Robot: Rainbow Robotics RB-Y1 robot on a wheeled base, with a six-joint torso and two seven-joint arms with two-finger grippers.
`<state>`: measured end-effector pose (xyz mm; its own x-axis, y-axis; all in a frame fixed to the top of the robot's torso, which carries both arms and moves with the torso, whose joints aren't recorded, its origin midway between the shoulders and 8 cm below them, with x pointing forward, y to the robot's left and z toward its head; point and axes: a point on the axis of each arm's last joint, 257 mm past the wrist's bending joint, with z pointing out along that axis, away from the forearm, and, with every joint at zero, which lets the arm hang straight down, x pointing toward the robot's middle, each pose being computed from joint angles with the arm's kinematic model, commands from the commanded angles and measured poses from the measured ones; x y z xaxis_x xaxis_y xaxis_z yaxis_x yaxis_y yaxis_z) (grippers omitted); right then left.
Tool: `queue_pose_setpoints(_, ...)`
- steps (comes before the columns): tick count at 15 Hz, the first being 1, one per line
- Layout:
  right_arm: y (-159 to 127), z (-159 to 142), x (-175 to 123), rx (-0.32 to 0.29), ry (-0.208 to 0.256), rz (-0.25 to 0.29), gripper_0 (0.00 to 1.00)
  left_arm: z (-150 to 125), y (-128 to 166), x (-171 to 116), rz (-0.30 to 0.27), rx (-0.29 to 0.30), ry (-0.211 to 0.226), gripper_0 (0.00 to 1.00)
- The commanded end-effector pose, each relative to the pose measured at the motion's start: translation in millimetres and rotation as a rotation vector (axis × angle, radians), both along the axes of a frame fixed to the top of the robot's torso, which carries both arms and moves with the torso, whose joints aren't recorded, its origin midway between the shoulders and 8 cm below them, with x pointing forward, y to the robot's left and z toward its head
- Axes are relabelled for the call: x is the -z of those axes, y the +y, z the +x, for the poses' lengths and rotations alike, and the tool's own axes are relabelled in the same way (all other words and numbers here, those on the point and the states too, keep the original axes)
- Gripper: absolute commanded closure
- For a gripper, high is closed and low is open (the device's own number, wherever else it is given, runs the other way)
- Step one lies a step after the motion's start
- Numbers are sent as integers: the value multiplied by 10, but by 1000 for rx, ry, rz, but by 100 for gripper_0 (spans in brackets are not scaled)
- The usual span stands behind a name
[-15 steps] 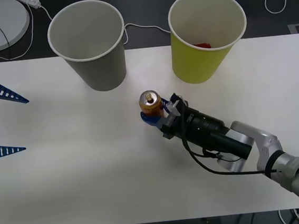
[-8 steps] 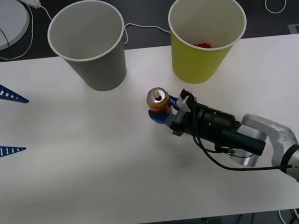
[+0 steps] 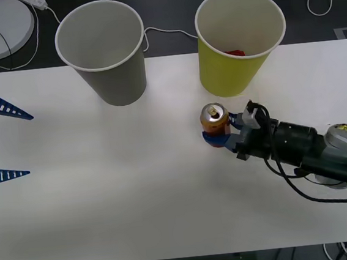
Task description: Put the can into the green bin and the plastic bottle into the gray bin
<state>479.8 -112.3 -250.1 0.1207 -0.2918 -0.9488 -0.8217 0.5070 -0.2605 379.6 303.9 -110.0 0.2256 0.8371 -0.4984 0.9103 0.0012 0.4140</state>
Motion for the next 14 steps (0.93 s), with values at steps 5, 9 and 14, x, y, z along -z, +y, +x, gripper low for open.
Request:
queue_pose_setpoints(5, -650, -119, -319, -81, 92, -90, 100, 0, 0, 0, 0, 0, 0, 0)
queue_pose_setpoints(9, -925, -249, -610, -22, 185, -118, 100, 0, 0, 0, 0, 0, 0, 0)
queue_pose_setpoints(14, -1032, -436, -955, 16, 296, -89, 100, 0, 0, 0, 0, 0, 0, 0)
